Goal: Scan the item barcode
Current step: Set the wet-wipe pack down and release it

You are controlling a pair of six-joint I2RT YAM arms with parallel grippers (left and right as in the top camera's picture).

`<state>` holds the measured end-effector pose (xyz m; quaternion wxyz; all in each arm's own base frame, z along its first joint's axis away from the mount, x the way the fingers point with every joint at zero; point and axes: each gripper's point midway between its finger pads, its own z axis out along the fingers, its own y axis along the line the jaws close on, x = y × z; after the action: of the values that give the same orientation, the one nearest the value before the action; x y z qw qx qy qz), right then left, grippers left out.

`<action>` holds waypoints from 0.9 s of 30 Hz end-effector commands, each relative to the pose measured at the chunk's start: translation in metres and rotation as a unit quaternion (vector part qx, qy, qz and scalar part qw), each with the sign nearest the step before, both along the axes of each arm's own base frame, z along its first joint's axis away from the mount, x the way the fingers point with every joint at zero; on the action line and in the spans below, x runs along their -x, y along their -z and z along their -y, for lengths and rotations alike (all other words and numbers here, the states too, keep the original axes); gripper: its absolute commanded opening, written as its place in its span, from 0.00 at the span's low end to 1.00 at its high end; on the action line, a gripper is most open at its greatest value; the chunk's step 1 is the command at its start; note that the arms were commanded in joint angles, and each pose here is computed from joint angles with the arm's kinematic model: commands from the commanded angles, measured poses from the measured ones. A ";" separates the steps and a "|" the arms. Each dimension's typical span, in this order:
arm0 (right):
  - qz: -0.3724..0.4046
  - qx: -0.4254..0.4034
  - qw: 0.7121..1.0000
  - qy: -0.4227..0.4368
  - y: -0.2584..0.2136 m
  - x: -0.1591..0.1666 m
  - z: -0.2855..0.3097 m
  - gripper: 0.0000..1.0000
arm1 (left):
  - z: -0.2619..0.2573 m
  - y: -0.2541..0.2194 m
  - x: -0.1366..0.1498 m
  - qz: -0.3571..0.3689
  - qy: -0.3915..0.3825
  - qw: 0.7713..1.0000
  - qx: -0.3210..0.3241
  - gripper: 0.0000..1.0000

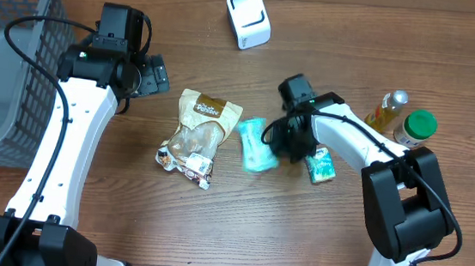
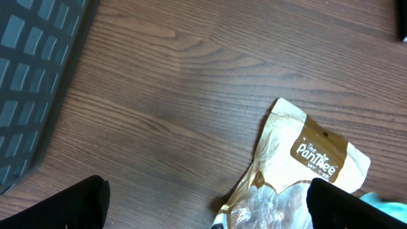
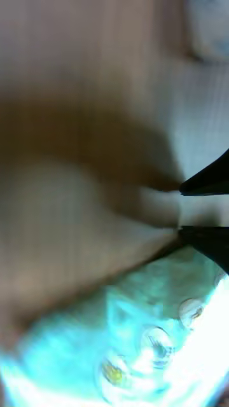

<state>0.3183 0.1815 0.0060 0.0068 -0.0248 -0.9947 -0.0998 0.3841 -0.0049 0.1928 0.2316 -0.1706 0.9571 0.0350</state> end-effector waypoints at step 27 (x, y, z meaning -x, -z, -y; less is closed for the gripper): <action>0.022 -0.118 0.993 -0.009 -0.032 -0.029 -0.024 0.31 | 0.001 -0.004 -0.002 0.004 0.013 1.000 -0.006 0.99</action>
<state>0.3397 0.2039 0.0309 0.0040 -0.0225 -0.9761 -0.2162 0.3841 -0.0049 0.1928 0.2316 -0.1706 0.9571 0.0350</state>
